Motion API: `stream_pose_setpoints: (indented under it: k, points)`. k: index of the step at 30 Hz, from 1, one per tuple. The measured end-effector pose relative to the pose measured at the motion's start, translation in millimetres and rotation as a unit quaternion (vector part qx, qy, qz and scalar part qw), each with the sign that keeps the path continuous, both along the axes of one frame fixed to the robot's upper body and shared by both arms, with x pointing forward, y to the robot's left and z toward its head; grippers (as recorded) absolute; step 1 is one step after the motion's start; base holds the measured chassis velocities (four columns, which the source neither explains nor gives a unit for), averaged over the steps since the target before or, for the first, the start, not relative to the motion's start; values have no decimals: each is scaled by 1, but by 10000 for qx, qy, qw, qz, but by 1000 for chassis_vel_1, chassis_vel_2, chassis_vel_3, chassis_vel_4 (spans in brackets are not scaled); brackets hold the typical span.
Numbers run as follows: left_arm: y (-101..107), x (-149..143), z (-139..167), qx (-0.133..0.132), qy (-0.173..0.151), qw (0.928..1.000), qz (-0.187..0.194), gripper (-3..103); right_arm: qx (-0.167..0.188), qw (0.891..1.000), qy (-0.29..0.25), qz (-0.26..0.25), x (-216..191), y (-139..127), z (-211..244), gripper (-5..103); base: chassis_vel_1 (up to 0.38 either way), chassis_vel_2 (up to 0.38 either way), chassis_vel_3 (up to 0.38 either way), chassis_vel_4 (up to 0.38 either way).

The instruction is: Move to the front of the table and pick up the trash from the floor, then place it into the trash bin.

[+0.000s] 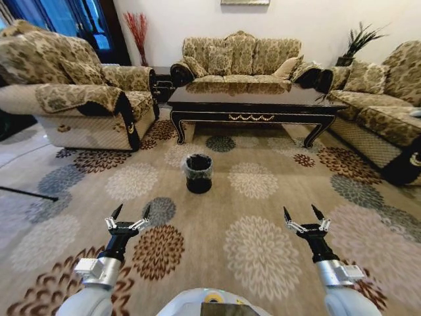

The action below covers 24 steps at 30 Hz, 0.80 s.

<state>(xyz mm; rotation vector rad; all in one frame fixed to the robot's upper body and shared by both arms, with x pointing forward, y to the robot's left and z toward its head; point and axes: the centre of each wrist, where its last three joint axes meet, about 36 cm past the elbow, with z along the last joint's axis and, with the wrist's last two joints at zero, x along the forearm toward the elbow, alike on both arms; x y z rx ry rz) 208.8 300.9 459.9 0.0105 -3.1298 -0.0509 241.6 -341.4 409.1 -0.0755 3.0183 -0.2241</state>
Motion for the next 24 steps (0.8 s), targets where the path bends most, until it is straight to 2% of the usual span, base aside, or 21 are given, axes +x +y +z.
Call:
stream_pose_setpoints:
  k: [24]
  points:
    - [0,0,0,0,-1,10000,0,100,0,10000,0,0,0,0,0,100,277,-272,-277,275]
